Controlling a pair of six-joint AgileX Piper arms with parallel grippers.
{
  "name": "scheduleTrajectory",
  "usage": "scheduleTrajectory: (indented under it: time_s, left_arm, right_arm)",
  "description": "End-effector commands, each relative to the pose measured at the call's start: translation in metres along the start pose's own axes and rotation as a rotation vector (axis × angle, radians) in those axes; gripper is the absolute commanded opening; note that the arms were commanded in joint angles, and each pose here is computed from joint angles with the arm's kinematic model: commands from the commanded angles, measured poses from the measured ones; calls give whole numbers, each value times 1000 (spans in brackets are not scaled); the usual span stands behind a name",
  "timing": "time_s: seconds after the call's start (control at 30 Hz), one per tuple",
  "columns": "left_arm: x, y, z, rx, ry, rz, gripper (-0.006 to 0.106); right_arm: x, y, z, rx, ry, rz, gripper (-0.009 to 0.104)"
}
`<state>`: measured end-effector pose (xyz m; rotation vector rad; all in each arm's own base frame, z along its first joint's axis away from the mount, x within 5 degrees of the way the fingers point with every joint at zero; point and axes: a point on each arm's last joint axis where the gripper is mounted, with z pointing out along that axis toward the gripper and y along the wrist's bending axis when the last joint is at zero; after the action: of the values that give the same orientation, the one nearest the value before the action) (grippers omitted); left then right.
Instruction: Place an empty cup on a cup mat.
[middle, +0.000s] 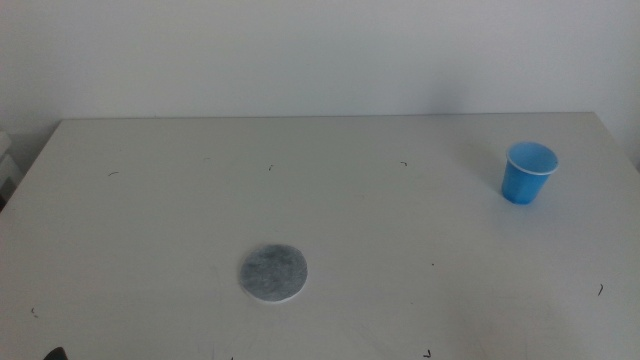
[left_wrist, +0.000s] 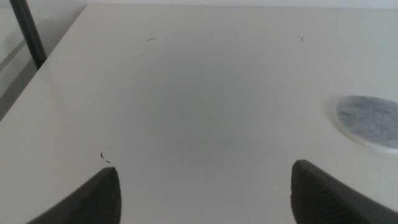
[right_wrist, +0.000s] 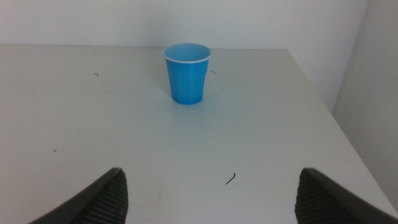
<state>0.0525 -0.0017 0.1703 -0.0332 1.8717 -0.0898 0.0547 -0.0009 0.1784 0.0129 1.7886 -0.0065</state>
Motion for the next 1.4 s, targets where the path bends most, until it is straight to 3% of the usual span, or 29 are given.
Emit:
scheduleTrajectory:
  time_s: [0.0,0.13,0.53,1.0,1.37]
  left_arm:
    - [-8,-1,-2,10,-82,-8,105]
    - [-8,-1,-2,10,-82,-8,105]
    - [-8,-1,-2,10,-82,-8,105]
    - [-8,-1,-2,10,-82,-8,105]
    - [-8,-1,-2,10,-82,-9,105]
  right_arm:
    - [-20,0,-7,2,-123,11,85]
    - [-47,1,-16,-9,-133,80,85]
    - [-119,0,-6,4,-41,81,85]
    - [-210,0,57,28,234,60,85]
    - [-258,5,122,-16,363,79,85]
